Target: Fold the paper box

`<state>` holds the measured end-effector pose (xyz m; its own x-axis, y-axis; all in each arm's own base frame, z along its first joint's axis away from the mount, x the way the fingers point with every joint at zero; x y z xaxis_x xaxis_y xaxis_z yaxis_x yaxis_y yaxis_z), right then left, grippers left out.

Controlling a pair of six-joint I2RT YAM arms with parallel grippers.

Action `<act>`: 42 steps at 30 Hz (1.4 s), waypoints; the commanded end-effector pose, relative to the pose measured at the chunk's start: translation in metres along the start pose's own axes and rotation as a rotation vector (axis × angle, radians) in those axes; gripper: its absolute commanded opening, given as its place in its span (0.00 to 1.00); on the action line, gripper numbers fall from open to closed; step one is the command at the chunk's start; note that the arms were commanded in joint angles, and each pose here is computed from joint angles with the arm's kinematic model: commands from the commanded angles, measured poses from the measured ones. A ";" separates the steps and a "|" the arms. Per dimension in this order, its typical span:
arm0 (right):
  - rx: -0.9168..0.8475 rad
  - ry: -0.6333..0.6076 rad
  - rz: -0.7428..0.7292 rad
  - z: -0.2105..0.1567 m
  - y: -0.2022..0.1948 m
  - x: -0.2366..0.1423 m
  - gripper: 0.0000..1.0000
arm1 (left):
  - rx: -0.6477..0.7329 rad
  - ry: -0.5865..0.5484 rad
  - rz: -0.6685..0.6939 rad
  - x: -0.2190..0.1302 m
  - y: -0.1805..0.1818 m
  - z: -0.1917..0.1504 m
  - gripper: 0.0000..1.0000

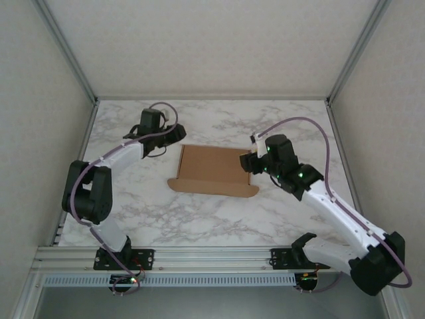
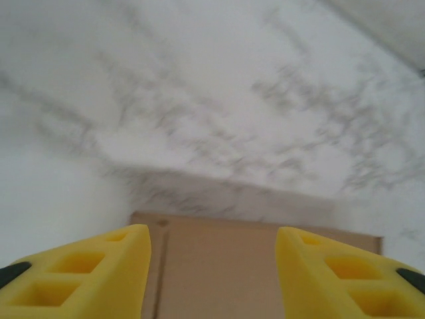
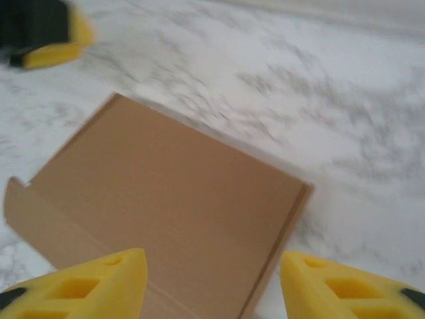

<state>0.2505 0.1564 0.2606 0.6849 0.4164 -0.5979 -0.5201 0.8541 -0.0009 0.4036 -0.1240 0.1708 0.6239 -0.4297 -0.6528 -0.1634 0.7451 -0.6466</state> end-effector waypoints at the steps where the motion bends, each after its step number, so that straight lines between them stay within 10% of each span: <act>1: 0.279 0.165 -0.017 -0.015 -0.020 0.018 0.59 | 0.014 0.081 0.024 0.007 0.014 -0.025 0.53; 12: 0.486 0.328 -0.024 -0.065 -0.041 0.077 0.65 | 0.038 0.170 0.100 0.014 0.042 -0.050 0.52; 42: 0.821 0.241 0.445 -0.103 -0.052 0.144 0.77 | -0.141 0.299 0.100 0.029 0.110 -0.063 0.10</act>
<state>0.3264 0.1336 0.0924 0.3666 0.7123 -0.5986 -0.1057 0.6711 0.7338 0.3800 -0.1022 0.1055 0.4690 -0.5958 -0.6520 -0.1641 0.6666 -0.7272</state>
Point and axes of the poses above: each hand's point on the last joint's axis, 136 mm out from that joint toward the fingers, its own x axis out along the fingers, its own y axis along the line the jaws close on, z = x × y, the point moved 7 cm from there along -x, back along the fingers, and after that the axes turned 9 degrees about -x, right-handed, at the moved point
